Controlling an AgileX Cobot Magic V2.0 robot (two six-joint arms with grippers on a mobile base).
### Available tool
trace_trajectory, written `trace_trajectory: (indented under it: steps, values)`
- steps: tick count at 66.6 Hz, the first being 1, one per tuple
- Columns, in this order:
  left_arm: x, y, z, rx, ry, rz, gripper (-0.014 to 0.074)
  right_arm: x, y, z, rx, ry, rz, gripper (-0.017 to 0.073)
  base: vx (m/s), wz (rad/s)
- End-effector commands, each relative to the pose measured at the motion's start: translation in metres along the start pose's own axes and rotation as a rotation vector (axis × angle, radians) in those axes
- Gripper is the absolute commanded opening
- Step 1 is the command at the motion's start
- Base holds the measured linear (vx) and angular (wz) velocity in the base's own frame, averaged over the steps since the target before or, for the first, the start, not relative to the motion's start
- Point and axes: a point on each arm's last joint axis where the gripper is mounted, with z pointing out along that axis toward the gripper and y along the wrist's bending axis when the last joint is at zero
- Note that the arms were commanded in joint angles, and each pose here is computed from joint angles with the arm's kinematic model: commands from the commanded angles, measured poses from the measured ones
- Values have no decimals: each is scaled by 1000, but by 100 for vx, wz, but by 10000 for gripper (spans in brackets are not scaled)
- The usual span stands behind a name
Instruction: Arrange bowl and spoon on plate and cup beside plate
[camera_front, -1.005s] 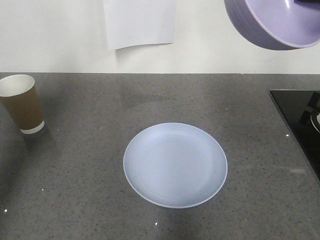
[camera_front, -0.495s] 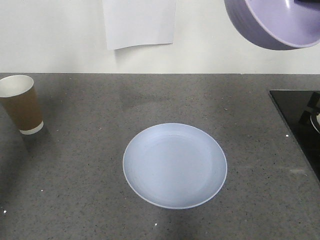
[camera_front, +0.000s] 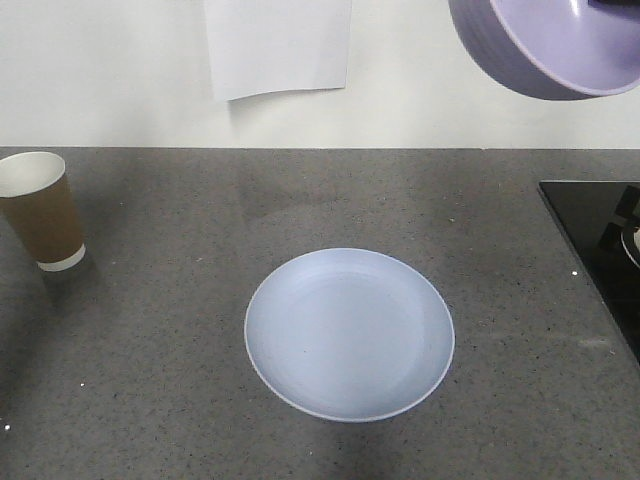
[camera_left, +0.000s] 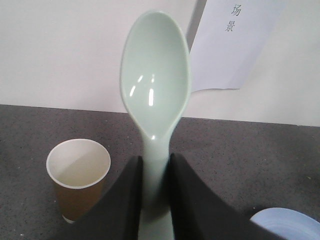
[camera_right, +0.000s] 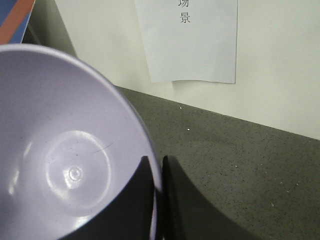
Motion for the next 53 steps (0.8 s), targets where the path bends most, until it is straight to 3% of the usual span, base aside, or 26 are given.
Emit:
trace_trajectory:
  steps: [1, 53]
  values:
    - [-12, -5, -8, 16, -93, -11, -6, -12, 10, -12, -1, -97, -16, -8, 1, -2]
    - [-12, -5, -8, 16, -93, -11, -6, -12, 10, -12, -1, -97, -16, -8, 1, -1]
